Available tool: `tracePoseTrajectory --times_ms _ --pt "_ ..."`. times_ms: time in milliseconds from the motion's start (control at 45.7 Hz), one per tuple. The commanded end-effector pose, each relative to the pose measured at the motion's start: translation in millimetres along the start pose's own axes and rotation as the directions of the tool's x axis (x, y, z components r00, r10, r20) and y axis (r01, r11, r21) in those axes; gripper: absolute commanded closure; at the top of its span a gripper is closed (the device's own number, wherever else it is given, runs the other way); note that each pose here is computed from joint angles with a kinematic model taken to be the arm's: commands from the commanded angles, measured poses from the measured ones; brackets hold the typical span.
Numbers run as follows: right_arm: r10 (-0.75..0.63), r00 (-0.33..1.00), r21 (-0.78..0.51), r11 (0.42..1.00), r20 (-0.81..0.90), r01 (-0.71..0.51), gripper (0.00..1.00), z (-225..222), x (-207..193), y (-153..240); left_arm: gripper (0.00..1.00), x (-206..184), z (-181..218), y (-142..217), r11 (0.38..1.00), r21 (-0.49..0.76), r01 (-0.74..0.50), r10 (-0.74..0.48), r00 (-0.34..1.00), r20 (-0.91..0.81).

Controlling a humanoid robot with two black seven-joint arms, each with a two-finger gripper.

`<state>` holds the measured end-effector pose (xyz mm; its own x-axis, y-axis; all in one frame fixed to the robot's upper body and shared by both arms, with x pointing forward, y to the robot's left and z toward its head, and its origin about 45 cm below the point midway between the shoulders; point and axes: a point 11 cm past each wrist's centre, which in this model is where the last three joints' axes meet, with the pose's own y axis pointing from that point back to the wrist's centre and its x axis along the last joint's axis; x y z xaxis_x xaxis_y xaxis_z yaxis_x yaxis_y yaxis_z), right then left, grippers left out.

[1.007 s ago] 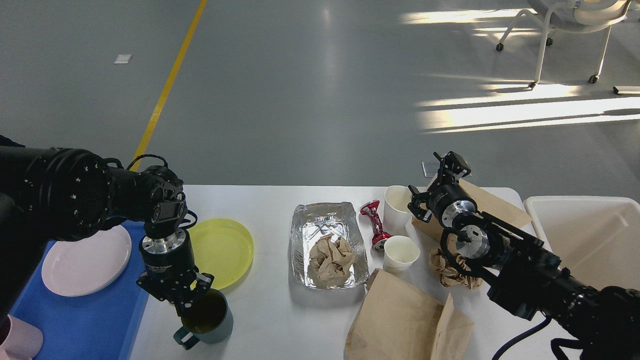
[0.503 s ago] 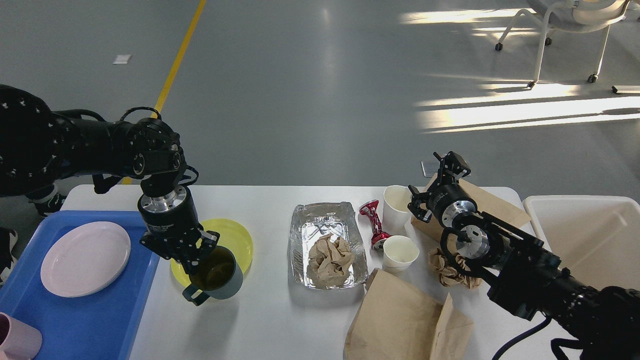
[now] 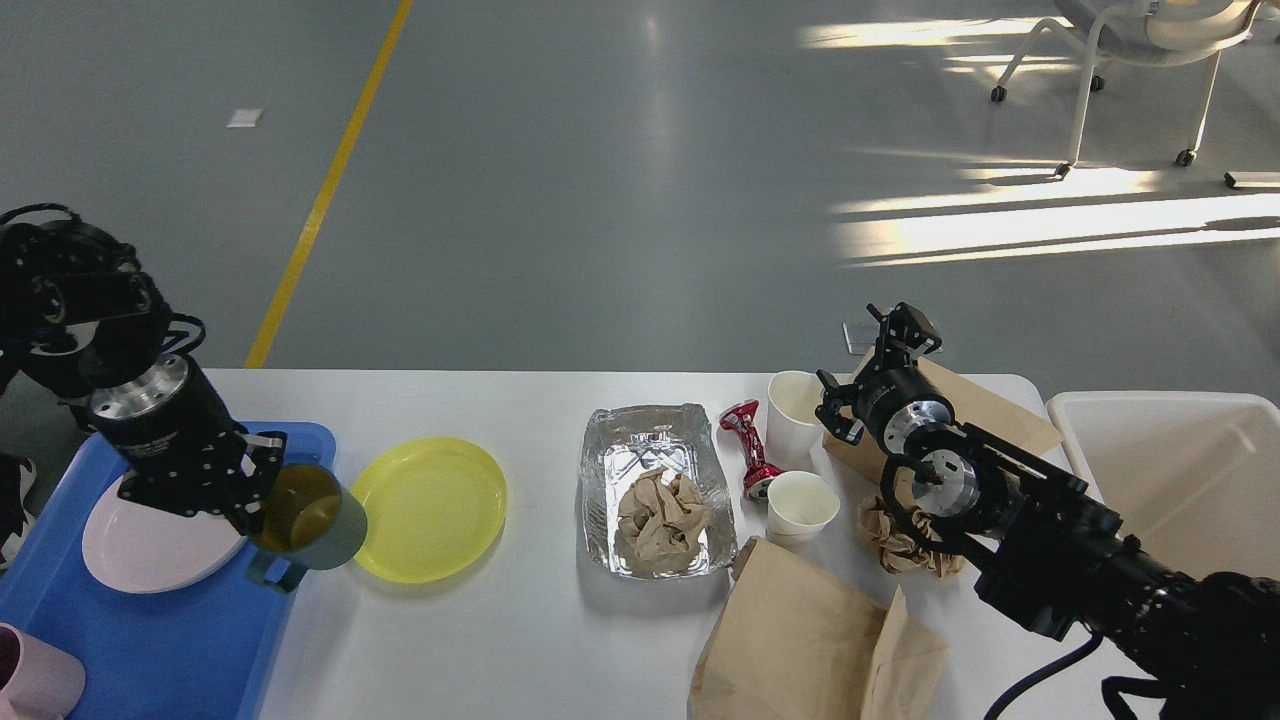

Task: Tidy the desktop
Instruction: 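Set the dark green mug on the blue tray and open the left gripper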

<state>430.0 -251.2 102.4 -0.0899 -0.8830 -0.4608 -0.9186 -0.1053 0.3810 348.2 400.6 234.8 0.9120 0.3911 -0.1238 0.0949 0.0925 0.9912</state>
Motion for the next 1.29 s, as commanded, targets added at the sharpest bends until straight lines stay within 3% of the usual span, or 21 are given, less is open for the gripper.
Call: tracePoseTrajectory --times_ms 0,197,547,1073,1270 --pt "0.001 1.000 0.000 1.000 0.000 -0.001 0.00 0 0 0 1.00 3 -37 4 1.000 0.006 -0.022 0.023 0.996 -0.081" --pt "0.001 1.000 0.000 1.000 0.000 -0.001 0.00 0 0 0 1.00 -3 -74 -7 1.000 0.019 -0.008 0.011 0.987 -0.161" --pt "0.001 1.000 0.000 1.000 0.000 -0.001 0.00 0 0 0 1.00 -12 -102 -32 0.997 0.062 0.034 -0.020 0.978 -0.205" --pt "-0.001 1.000 0.000 1.000 0.000 0.001 0.00 0 0 0 0.99 -18 -104 -48 0.996 0.065 0.064 -0.049 0.977 -0.209" --pt "-0.001 1.000 0.000 1.000 0.000 0.001 0.00 0 0 0 0.94 -20 -107 -52 0.995 0.072 0.076 -0.059 0.975 -0.213"
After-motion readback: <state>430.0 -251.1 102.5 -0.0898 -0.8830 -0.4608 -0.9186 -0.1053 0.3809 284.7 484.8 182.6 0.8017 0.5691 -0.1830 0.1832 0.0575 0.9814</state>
